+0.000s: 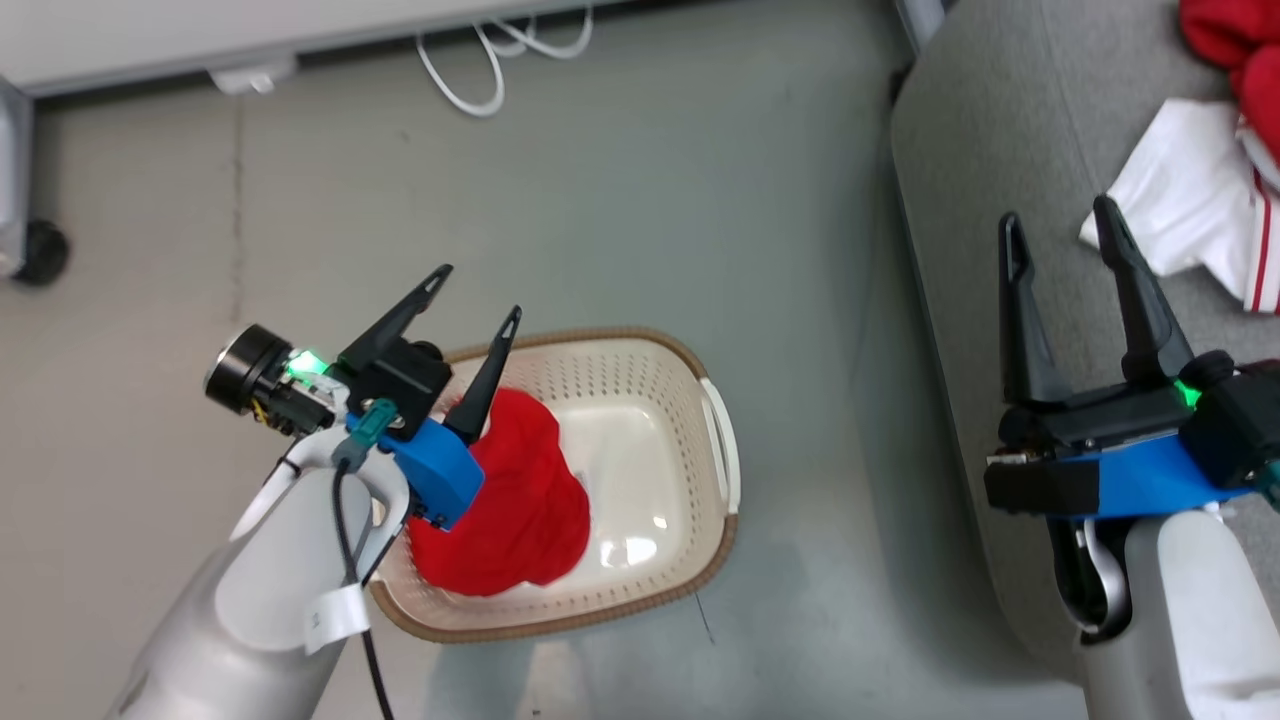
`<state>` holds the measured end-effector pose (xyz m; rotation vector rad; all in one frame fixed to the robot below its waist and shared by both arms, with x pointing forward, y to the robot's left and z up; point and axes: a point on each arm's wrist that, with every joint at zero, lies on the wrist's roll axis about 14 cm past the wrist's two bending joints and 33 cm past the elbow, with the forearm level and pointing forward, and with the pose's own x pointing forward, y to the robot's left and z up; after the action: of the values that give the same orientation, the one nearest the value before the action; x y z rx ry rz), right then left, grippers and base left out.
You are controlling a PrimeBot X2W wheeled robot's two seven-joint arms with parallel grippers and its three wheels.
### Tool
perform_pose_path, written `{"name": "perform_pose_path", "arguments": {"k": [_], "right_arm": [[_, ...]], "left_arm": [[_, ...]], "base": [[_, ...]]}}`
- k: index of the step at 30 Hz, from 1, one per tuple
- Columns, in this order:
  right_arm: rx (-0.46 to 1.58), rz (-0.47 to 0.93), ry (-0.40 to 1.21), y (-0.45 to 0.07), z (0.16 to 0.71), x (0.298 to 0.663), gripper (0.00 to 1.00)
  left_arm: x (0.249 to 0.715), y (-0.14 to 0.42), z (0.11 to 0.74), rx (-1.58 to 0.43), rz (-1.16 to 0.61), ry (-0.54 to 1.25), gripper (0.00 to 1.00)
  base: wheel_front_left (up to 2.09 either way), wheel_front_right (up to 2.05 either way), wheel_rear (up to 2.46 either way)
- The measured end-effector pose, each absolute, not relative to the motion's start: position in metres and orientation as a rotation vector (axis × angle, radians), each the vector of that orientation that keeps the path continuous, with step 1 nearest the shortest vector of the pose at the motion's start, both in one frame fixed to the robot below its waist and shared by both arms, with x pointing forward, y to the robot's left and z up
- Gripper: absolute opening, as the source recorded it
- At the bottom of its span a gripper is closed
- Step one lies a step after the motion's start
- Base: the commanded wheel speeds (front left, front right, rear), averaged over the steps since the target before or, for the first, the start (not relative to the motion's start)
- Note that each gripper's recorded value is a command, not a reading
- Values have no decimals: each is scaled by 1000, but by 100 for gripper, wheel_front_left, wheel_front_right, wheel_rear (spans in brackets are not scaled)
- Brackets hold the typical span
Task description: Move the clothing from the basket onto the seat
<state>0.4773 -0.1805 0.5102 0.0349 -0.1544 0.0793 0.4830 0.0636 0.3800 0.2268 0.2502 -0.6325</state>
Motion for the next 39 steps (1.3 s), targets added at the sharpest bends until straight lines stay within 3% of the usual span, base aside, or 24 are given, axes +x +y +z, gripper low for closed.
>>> {"name": "perform_pose_path", "arguments": {"k": [10, 22, 39], "right_arm": [[9, 65, -83, -190, 468, 506, 100], [-22, 73, -6, -194, 416, 530, 100], [-47, 69, 89, -203, 349, 536, 100]], "left_arm": [[467, 41, 262, 412, -883, 555, 100], [434, 53, 150, 616, -1037, 916, 100], [409, 79, 46, 704, -1067, 1189, 100]], "base": [[0, 0, 0], [0, 0, 0], [0, 0, 0]]}}
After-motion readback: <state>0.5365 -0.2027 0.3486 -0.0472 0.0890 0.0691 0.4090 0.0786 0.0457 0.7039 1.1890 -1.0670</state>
